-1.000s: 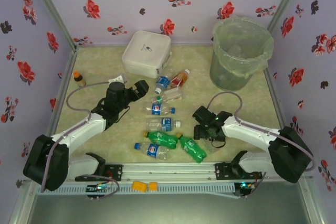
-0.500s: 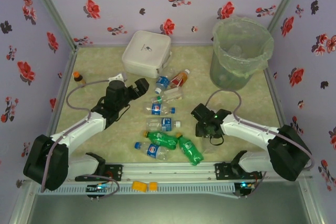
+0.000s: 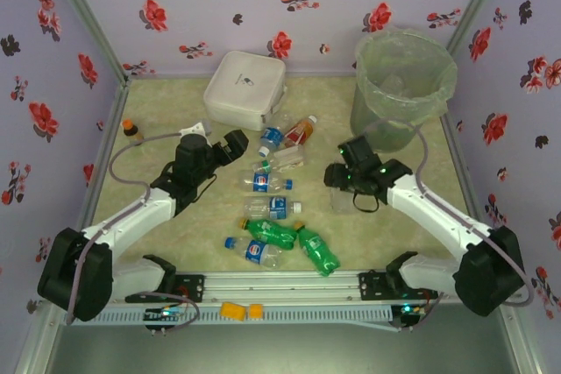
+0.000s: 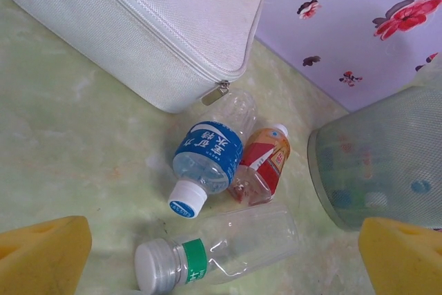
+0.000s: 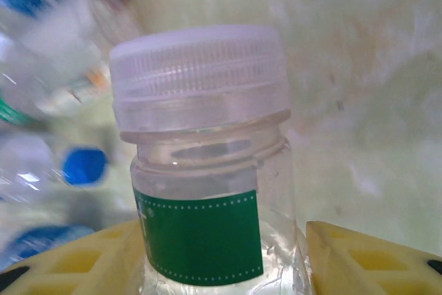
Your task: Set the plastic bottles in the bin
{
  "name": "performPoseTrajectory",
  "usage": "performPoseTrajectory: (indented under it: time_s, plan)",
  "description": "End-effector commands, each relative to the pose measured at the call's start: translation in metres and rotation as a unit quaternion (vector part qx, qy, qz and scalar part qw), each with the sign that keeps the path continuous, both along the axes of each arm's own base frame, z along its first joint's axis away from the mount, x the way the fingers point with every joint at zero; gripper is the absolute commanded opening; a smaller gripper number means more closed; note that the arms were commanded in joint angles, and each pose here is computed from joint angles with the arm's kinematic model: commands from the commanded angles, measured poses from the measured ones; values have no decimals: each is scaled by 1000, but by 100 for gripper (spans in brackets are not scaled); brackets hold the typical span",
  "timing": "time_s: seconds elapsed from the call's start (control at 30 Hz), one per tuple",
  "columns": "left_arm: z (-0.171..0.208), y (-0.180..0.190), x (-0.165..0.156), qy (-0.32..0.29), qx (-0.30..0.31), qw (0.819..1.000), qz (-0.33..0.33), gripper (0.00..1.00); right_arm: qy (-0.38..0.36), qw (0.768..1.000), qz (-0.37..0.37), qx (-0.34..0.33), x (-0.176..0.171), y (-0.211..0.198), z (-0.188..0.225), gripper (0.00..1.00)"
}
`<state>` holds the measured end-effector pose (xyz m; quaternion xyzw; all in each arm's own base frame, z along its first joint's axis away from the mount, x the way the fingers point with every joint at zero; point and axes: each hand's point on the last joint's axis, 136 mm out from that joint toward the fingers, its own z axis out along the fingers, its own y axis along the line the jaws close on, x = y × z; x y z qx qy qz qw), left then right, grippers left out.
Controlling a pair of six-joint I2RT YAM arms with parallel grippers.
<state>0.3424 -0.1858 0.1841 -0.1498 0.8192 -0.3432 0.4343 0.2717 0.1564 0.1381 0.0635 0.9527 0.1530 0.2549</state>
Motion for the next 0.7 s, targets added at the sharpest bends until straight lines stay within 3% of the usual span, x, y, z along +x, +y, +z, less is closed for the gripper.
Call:
performPoseTrajectory:
  time_s: [0.0, 0.37, 0.5, 0.67]
  plan:
    - [1, 5, -2, -10, 7, 1000, 3, 100, -104, 992, 7, 64, 46, 13, 67, 40]
    - [-4, 1, 1, -6, 20, 1000, -10, 100, -290, 945, -2, 152, 145, -5, 243, 38]
    - [-7, 0, 0, 0, 23, 1000, -15, 100, -335, 931, -35, 141, 173, -33, 279, 39]
    - [-16, -2, -3, 10, 27, 999, -23, 100, -349, 925, -97, 114, 208, -83, 286, 39]
